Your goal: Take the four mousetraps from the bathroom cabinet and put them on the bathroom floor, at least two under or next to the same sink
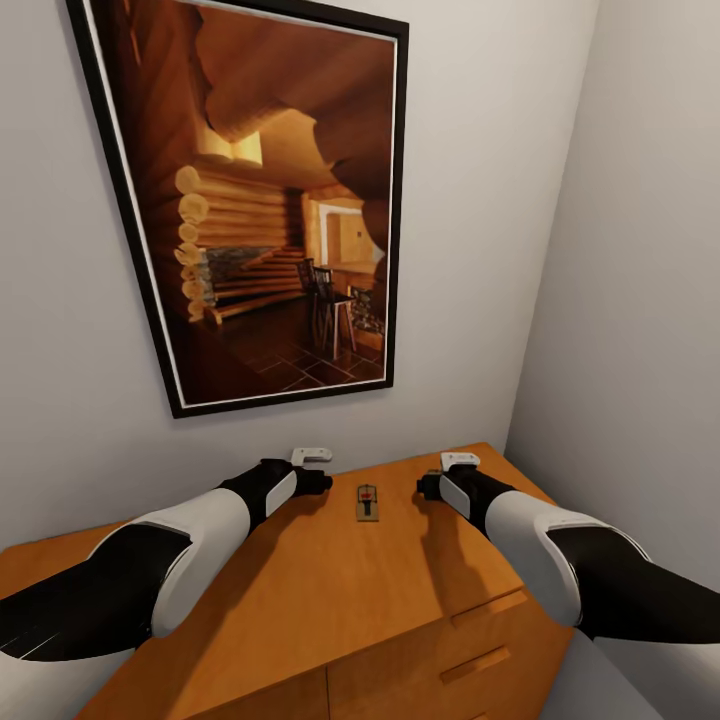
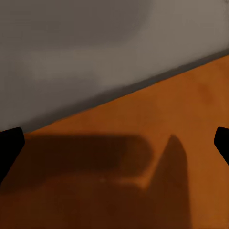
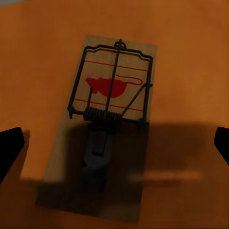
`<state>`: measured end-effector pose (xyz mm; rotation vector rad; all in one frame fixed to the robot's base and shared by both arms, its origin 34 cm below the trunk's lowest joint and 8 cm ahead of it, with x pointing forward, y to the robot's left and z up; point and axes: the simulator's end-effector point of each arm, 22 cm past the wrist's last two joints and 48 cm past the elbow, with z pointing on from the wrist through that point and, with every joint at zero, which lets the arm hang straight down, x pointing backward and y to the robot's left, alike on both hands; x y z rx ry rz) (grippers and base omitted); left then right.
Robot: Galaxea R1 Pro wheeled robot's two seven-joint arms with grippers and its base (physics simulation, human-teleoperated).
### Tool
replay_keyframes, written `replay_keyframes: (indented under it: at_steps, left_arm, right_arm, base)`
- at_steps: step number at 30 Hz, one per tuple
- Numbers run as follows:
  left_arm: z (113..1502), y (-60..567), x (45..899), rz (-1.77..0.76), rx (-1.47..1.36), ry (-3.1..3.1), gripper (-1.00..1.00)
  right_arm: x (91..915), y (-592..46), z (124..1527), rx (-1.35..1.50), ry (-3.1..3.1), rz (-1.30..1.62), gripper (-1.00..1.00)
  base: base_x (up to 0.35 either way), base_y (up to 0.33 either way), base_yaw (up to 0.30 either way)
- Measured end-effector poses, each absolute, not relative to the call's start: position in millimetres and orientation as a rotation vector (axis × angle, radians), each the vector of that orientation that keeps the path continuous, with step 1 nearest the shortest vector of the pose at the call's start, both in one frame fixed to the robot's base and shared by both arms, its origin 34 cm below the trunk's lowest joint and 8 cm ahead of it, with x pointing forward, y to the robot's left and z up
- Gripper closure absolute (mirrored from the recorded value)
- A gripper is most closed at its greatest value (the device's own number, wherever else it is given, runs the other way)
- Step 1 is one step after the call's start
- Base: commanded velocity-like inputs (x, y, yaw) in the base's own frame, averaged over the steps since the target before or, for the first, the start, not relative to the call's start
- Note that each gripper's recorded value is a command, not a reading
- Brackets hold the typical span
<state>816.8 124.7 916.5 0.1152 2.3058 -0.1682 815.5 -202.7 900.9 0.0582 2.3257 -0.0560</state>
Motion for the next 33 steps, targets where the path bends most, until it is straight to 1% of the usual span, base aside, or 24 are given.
replay_keyframes:
  at_steps: [33]
  left_arm:
    - [916.4, 124.7, 816.7, -0.166, 0.118, 2.307, -1.0]
  right_arm:
    - [812.9, -202.8, 897.7, 0.053, 2.339, -0.06, -1.0]
  base:
    - [0.003, 0.0, 0.0]
